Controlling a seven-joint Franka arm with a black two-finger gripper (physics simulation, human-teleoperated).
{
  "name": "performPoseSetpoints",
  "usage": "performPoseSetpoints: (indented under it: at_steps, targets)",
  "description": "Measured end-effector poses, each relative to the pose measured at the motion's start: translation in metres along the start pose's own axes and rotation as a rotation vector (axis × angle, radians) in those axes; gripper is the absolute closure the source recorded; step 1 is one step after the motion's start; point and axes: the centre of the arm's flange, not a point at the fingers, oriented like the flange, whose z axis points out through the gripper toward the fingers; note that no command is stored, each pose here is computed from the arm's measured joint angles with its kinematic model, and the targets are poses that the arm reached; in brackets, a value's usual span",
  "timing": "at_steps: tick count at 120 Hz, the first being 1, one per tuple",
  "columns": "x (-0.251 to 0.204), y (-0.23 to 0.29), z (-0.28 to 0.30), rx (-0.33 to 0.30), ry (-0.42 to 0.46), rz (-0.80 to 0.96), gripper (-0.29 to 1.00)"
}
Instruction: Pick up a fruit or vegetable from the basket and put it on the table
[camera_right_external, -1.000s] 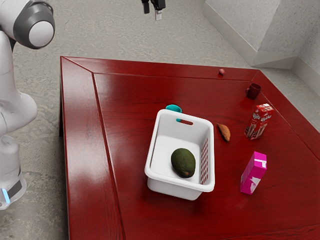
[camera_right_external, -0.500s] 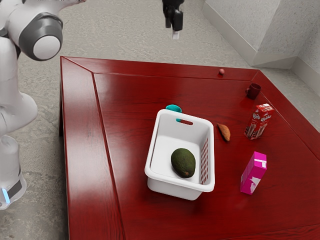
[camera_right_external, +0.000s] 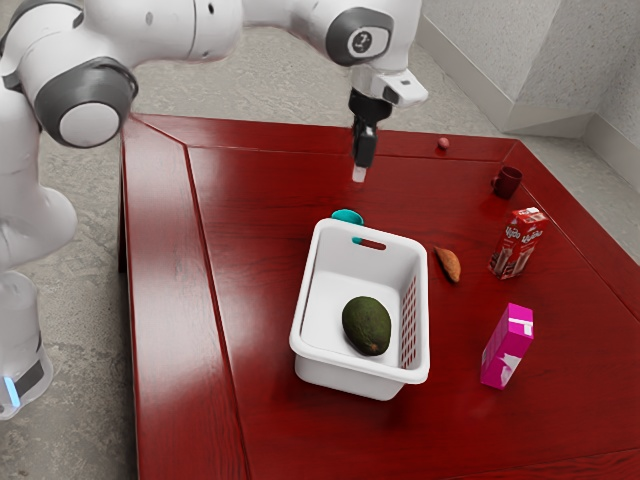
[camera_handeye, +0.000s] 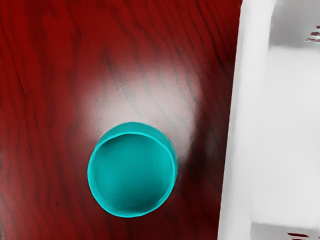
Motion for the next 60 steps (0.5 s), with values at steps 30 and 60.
performPoseSetpoints:
  at_steps: [30,60]
  targets:
    - [0.017,0.080,-0.051,-0.068,0.067,0.213,0.02]
    - [0.017,0.103,0.004,-0.103,-0.060,0.267,0.02]
